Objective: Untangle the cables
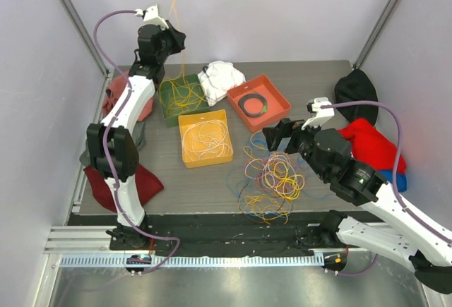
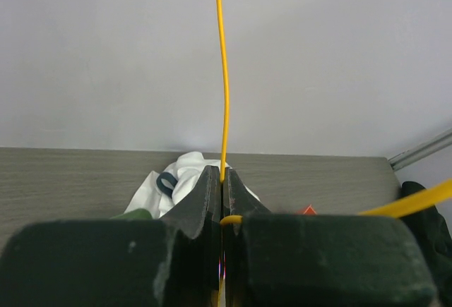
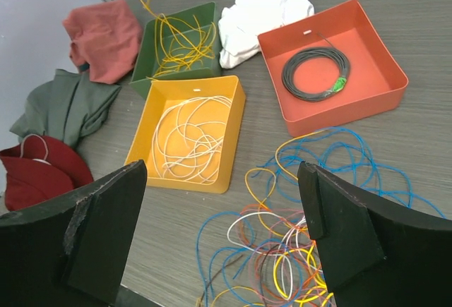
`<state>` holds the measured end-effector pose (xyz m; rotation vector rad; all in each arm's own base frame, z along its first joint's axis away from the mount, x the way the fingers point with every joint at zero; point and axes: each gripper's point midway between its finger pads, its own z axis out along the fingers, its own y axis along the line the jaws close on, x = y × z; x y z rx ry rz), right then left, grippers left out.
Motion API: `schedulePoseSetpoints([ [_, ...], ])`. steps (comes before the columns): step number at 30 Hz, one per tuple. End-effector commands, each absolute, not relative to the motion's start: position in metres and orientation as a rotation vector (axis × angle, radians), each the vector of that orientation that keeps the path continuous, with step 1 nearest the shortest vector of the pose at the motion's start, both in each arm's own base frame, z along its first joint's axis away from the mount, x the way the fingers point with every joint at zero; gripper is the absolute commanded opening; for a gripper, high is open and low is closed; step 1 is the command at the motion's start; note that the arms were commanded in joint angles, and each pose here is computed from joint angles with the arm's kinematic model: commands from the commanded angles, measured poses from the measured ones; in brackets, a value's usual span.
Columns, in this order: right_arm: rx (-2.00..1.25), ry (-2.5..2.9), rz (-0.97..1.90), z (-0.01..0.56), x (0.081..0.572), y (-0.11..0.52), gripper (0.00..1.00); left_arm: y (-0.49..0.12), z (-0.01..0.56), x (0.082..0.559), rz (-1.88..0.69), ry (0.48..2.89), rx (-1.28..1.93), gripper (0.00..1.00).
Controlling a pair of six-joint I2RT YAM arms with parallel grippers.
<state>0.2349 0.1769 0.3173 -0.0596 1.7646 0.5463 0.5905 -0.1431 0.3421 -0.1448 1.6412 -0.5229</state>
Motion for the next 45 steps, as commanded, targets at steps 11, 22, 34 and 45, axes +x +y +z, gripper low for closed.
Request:
schedulePoseSetpoints([
  [11, -0.049, 1.687, 0.516, 0.319, 0.247, 0.178, 0.87, -0.066, 0.368, 0.598, -0.329, 1.424, -0.301, 0.00],
  [22, -0.045, 1.701, 0.499, 0.304, 0.249, 0.177, 0.84, -0.072, 0.328, 0.600, -0.311, 1.506, -0.281, 0.00],
  [34, -0.044, 1.714, 0.495, 0.291, 0.247, 0.175, 0.79, -0.117, 0.261, 0.576, -0.443, 1.629, -0.262, 0.00],
  [45, -0.039, 1.703, 0.488, 0.294, 0.245, 0.170, 0.76, -0.115, 0.171, 0.589, -0.334, 1.939, -0.321, 0.00],
])
